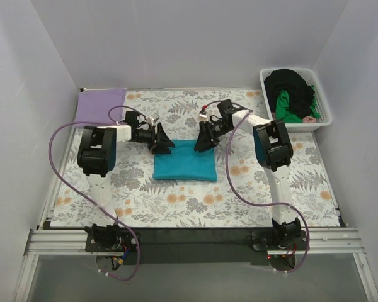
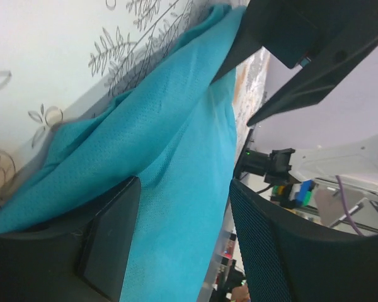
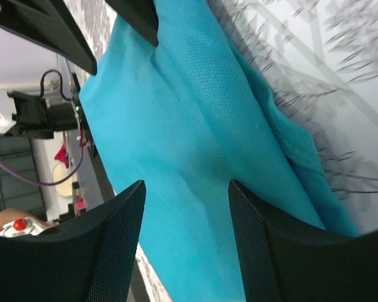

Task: Fold and stack the t-shirts
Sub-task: Fold the tshirt

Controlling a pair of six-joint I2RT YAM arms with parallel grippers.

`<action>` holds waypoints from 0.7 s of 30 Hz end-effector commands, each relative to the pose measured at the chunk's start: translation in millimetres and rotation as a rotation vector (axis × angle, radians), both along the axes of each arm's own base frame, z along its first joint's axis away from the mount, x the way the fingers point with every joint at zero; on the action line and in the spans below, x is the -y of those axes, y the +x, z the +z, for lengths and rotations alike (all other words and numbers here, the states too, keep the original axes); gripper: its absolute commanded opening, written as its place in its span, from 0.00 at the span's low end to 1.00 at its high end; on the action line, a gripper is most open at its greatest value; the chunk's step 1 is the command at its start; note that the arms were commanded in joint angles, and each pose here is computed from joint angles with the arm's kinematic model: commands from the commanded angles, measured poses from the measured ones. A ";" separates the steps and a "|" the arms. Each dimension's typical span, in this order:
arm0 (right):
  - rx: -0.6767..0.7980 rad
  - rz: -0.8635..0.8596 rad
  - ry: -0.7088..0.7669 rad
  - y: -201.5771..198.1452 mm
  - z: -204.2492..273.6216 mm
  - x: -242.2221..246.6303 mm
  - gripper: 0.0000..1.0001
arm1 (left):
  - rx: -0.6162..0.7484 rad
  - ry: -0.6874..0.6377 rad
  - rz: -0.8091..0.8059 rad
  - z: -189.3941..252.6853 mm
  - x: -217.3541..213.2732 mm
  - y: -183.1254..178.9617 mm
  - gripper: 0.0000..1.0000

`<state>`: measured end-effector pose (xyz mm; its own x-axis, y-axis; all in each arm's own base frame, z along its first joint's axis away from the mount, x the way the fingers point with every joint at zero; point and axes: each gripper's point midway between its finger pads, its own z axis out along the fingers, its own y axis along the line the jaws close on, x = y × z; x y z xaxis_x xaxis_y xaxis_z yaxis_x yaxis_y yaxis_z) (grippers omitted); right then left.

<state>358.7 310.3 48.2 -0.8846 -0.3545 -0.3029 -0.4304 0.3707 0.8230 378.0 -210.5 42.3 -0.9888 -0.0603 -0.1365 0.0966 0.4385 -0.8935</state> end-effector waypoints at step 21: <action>0.144 -0.037 0.240 -66.4 121.2 -1.3 0.86 | 0.092 -0.247 -0.204 123.0 34.3 -87.5 0.65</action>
<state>299.0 297.1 177.7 -0.8167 -0.2279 -0.5301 -0.5745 0.2353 0.7840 308.6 -230.4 159.1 -0.9690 0.0428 -0.2433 0.2465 0.2301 -0.9414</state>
